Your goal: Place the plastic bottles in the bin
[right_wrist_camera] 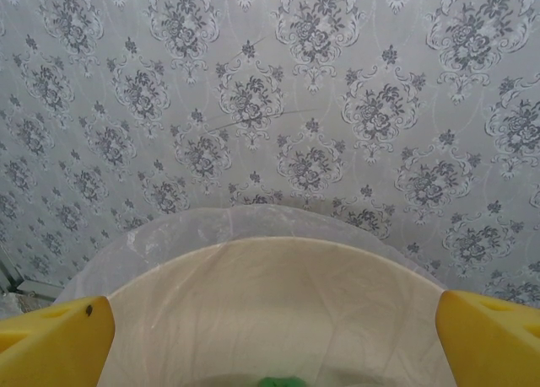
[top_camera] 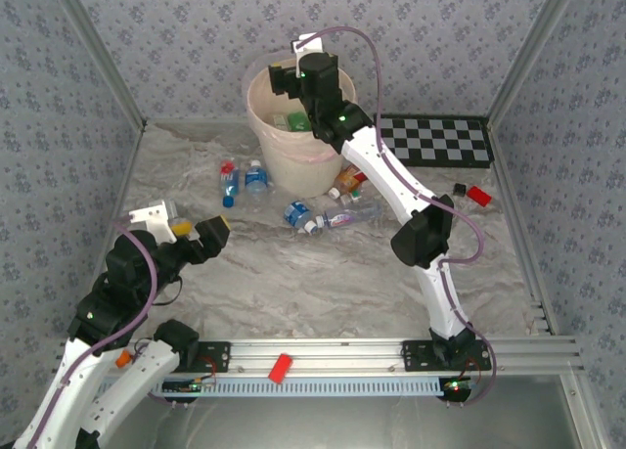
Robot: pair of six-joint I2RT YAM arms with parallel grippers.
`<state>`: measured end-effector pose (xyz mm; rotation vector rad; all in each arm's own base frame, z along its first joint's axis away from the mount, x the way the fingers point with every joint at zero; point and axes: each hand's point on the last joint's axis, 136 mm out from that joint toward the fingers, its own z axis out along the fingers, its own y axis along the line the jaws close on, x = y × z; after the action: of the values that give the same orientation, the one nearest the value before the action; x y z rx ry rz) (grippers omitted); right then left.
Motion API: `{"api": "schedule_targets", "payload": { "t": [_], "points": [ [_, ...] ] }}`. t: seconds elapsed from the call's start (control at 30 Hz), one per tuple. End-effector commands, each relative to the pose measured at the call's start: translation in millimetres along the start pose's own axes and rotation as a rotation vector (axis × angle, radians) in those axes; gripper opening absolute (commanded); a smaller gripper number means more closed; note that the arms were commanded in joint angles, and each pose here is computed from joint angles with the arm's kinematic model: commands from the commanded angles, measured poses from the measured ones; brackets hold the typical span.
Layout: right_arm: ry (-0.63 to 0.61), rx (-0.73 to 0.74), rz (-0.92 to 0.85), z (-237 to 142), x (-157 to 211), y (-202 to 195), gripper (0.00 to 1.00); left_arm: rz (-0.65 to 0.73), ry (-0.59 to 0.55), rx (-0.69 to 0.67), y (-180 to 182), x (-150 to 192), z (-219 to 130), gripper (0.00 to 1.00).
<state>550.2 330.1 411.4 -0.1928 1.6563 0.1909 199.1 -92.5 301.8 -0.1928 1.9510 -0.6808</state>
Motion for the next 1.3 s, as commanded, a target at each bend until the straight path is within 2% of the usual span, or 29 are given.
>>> {"api": "schedule_targets", "payload": {
  "t": [0.0,0.3,0.5,0.67,0.97,1.1,1.2,1.27],
  "points": [
    [-0.044,0.018,-0.008,-15.0,-26.6,-4.8,0.99,-0.003,-0.011,0.004,-0.4,-1.9,-4.0,1.00],
    [-0.019,0.012,-0.006,-34.5,-30.3,-7.3,1.00,0.000,0.002,0.012,-1.8,0.4,-3.2,1.00],
    [0.010,-0.002,0.046,-65.5,-30.1,-17.1,1.00,0.020,0.044,0.051,-10.9,5.6,2.2,1.00],
    [0.059,0.000,0.115,-96.7,-13.4,-33.8,0.99,0.024,0.093,0.084,-19.6,11.4,12.2,1.00],
    [0.274,0.086,0.430,-157.0,60.2,-100.5,1.00,0.002,0.176,0.115,-30.1,22.9,35.5,1.00],
    [0.314,0.100,0.606,-176.7,97.3,-130.8,1.00,0.000,0.203,0.127,-35.6,24.7,42.6,1.00],
    [0.308,0.118,0.671,-186.7,121.3,-147.6,0.97,0.006,0.227,0.136,-40.9,28.5,49.8,1.00],
    [0.383,0.132,0.717,-194.3,161.3,-151.3,0.95,0.018,0.249,0.141,-45.8,33.2,55.4,1.00]
  ]
}}
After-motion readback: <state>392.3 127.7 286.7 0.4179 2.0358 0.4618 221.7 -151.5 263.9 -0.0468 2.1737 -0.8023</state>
